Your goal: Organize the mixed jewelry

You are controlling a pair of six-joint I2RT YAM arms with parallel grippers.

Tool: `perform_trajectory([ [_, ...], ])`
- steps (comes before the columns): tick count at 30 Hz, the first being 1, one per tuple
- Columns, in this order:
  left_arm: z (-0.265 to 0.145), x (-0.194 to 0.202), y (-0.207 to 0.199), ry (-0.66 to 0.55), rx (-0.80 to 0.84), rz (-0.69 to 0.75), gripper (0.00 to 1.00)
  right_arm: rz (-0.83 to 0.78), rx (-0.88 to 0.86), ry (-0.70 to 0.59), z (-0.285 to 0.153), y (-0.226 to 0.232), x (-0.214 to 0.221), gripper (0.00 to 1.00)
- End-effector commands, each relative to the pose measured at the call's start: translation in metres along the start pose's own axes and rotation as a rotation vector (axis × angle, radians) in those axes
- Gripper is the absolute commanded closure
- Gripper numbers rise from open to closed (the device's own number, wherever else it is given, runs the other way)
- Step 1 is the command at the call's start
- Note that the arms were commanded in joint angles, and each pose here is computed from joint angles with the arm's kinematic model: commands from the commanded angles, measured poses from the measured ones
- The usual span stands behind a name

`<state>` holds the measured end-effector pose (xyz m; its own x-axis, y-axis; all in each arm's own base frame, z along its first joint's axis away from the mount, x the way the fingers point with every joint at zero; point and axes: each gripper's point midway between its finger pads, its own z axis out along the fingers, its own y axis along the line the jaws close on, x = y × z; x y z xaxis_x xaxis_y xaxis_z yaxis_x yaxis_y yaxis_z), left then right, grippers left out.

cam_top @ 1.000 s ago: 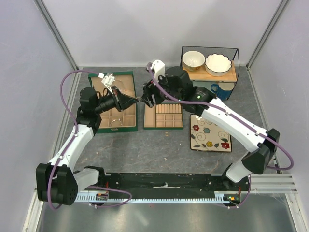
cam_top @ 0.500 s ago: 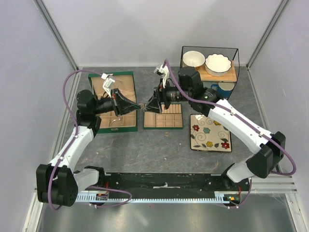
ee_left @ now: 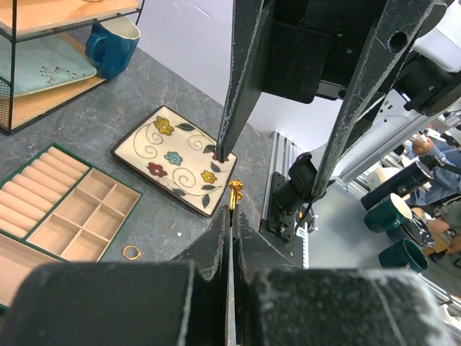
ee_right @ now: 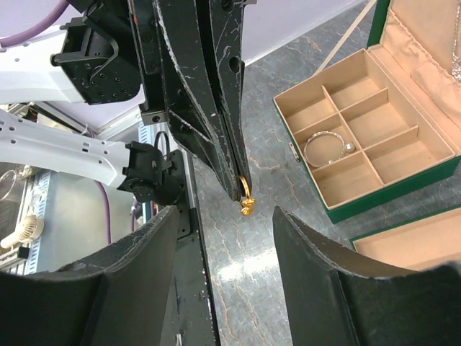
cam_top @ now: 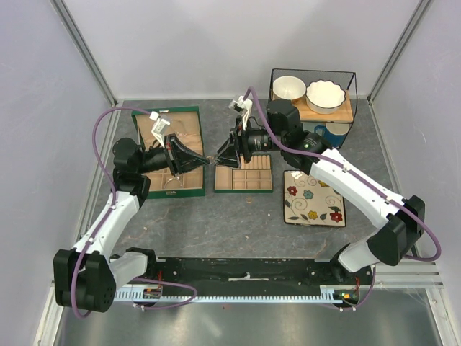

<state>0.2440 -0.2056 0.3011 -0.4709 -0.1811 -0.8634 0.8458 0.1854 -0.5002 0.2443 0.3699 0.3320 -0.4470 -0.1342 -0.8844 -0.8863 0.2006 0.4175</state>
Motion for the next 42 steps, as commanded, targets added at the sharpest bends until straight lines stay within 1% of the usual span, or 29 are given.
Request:
perform_trajectory([
  [1,-0.003,-0.008,-0.013,-0.021,0.02,0.041,0.99,-0.022,-0.037,-0.032,0.005,0.004,-0.01,0.38],
  [12,-0.003,-0.009,-0.015,-0.026,0.025,0.035,0.98,-0.011,-0.046,-0.018,0.013,0.002,-0.005,0.41],
  [15,-0.003,-0.009,-0.015,-0.027,0.024,0.033,0.98,-0.012,-0.052,-0.016,0.014,0.004,-0.004,0.45],
  [16,-0.002,-0.009,-0.015,-0.027,0.024,0.033,0.98,-0.013,-0.052,-0.017,0.014,0.004,-0.005,0.48],
  [19,-0.003,-0.009,-0.015,-0.028,0.023,0.033,0.98,-0.013,-0.06,-0.013,0.017,0.006,-0.005,0.52],
  [23,-0.003,-0.008,-0.014,-0.03,0.02,0.034,0.99,-0.014,-0.064,-0.009,0.019,0.007,-0.003,0.56],
  [25,-0.003,-0.008,-0.015,-0.029,0.023,0.036,0.98,-0.017,-0.064,-0.011,0.019,0.007,-0.004,0.6],
  [30,-0.003,-0.007,-0.015,-0.029,0.021,0.035,0.99,-0.021,-0.063,-0.013,0.018,0.008,-0.005,0.65],
  [36,-0.003,-0.006,-0.014,-0.031,0.014,0.032,0.98,-0.024,-0.062,-0.014,0.018,0.009,-0.005,0.74],
  [40,-0.003,-0.005,-0.013,-0.029,0.015,0.032,0.98,-0.026,-0.059,-0.016,0.017,0.009,-0.006,0.78],
  [42,-0.003,-0.005,-0.013,-0.03,0.014,0.032,0.98,-0.026,-0.058,-0.017,0.017,0.008,-0.006,0.81],
])
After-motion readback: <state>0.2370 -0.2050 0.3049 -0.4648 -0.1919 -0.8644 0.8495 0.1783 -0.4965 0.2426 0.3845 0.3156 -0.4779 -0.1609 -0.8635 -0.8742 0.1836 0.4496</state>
